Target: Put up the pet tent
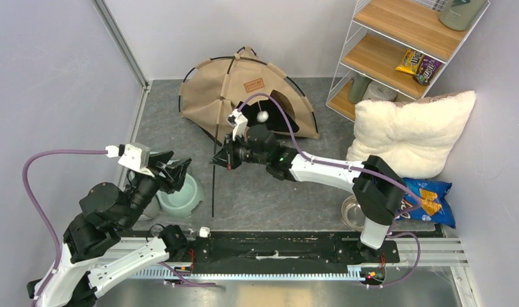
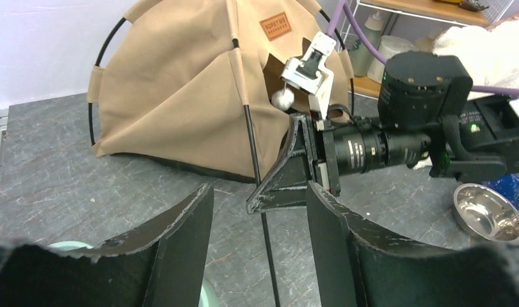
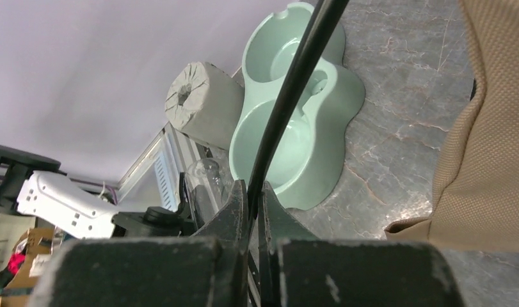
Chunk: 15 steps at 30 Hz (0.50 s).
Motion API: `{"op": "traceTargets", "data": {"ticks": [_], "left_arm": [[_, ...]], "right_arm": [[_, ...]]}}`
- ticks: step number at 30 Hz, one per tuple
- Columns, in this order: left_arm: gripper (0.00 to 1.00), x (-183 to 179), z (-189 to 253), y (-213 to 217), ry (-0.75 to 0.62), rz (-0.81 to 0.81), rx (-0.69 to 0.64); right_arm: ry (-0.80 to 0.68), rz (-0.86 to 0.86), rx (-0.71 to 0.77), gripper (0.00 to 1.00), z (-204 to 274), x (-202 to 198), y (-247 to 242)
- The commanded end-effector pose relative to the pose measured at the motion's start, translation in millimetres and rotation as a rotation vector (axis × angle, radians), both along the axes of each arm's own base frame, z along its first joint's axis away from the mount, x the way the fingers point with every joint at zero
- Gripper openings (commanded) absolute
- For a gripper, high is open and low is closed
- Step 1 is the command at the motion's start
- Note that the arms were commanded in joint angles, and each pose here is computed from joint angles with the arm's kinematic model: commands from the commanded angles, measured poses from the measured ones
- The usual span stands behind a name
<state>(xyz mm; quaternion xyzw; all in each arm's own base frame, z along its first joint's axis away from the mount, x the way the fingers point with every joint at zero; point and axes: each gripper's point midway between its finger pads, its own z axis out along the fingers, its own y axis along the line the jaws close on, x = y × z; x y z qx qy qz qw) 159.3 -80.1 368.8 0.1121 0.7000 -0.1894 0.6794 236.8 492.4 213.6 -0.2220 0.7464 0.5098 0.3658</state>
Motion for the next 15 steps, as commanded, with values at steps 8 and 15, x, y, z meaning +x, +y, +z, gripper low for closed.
{"op": "traceTargets", "data": {"ticks": [8, 15], "left_arm": [[0.62, 8.3, -11.2, -27.6, 0.026, -0.052, -0.031], [0.61, 25.3, -48.1, -65.5, 0.133, -0.069, -0.101]], "right_arm": [[-0.053, 0.187, -0.066, 0.00, 4.2, -6.8, -25.0], [-0.015, 0.090, -0.154, 0.45, -26.3, -9.2, -48.8]]}}
